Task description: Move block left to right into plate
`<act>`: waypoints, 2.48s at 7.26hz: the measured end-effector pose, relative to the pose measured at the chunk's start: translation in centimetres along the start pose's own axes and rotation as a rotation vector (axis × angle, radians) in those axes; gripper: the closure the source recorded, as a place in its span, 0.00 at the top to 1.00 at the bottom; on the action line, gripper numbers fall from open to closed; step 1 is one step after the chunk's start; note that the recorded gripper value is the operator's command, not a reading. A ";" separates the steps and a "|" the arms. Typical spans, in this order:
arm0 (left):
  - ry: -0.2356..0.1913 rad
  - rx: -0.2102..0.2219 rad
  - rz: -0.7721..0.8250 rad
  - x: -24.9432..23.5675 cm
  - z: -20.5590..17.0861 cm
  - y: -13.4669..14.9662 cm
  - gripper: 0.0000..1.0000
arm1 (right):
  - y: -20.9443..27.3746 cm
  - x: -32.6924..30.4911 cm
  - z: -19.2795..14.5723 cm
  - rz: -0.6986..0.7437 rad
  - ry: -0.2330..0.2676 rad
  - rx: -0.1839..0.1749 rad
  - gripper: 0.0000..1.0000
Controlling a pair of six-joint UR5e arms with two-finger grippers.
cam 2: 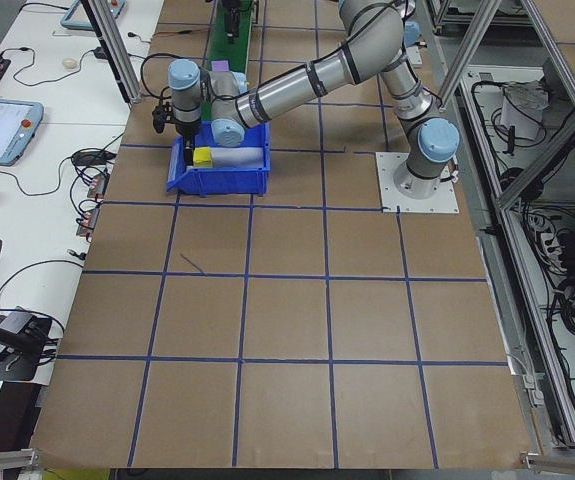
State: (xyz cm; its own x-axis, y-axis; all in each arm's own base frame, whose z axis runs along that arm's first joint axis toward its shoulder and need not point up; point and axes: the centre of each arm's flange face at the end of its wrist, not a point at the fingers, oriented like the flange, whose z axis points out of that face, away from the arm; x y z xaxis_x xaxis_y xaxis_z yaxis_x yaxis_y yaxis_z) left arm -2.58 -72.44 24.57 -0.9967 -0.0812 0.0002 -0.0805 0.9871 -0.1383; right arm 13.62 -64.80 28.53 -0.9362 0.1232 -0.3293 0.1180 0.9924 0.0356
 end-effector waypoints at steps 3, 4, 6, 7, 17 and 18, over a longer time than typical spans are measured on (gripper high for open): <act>-0.006 -0.032 -0.024 -0.1 1.7 0.7 0.20 | -0.2 0.4 1.4 0.005 -0.002 0.002 1.00; -0.004 -0.037 -0.019 0.0 1.8 0.8 0.16 | -0.2 0.5 1.5 0.001 -0.002 0.007 1.00; -0.004 -0.023 -0.023 0.0 -0.1 0.7 0.16 | -1.0 0.0 0.4 -0.015 -0.004 0.042 1.00; -0.007 -0.014 -0.025 0.0 -2.6 0.7 0.16 | -1.4 -0.2 -0.1 -0.022 -0.004 0.054 1.00; 0.037 0.003 0.165 17.6 -9.9 7.8 0.16 | -1.0 1.4 2.4 -0.049 0.057 0.034 0.67; 0.040 0.007 0.167 17.9 -8.6 7.8 0.16 | -1.0 2.5 3.4 -0.104 0.132 0.055 0.49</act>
State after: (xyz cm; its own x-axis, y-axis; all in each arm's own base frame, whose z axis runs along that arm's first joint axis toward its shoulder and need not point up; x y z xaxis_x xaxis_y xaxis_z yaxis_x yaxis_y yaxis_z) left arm -21.16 -65.05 32.05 -0.9958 0.0897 0.0161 0.0864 0.9854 -0.1464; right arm 12.31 -65.49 24.52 -0.9792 0.0228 -0.2016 0.0326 0.9984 -0.0453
